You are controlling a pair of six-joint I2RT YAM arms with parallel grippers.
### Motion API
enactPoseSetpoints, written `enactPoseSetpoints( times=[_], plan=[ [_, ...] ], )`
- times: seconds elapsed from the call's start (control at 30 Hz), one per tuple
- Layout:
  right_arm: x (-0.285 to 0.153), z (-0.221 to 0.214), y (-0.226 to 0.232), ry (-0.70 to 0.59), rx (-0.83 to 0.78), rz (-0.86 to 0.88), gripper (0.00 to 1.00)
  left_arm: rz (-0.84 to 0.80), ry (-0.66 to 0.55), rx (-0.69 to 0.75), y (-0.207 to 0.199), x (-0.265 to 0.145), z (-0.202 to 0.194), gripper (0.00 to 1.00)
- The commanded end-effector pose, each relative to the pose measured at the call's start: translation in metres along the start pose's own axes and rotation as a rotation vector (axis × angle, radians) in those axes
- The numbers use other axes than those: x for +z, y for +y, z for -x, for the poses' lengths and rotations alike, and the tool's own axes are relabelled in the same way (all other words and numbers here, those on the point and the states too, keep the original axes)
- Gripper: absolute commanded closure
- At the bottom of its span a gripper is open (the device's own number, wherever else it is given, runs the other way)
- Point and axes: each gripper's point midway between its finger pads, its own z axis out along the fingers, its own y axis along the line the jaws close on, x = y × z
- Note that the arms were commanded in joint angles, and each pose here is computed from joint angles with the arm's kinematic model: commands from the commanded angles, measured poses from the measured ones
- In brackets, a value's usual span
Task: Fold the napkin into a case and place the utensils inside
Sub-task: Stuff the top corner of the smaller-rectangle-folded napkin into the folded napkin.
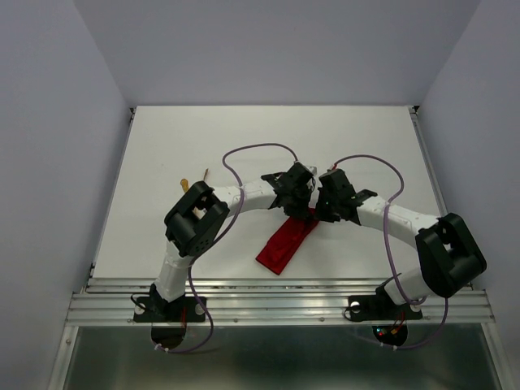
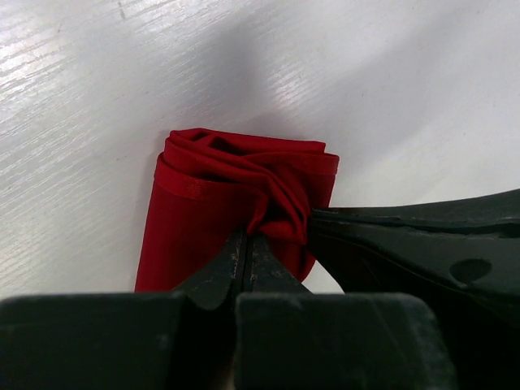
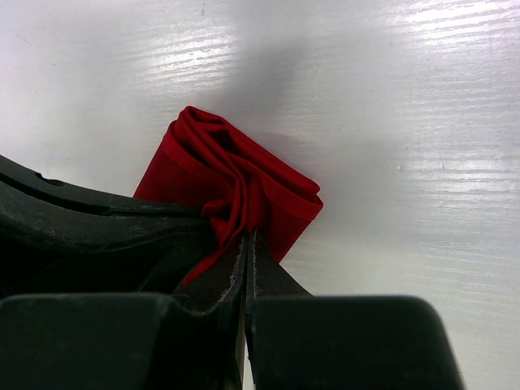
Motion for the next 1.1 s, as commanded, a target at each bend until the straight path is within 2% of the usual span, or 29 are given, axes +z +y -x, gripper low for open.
enactPoseSetpoints(
  times=[0.0,0.3,0.57,0.73,1.07],
  plan=[
    [-0.004,0.013,0.01,-0.052,0.023,0.058,0.99,-0.002,0.034,0.049,0.001,-0.002,-0.005,1.0],
    [-0.005,0.014,0.015,-0.049,0.02,0.079,0.99,0.05,0.063,0.094,0.013,0.004,-0.01,1.0],
    [-0.004,0.013,0.019,-0.04,0.02,0.098,0.99,0.03,0.083,0.119,0.008,0.008,-0.012,1.0],
    [-0.007,0.016,0.023,-0.048,0.013,0.11,0.99,0.117,0.098,0.14,0.023,0.013,-0.016,1.0],
    [-0.005,0.016,0.023,-0.045,0.015,0.111,0.99,0.147,0.068,0.149,0.029,0.01,-0.012,1.0]
  ],
)
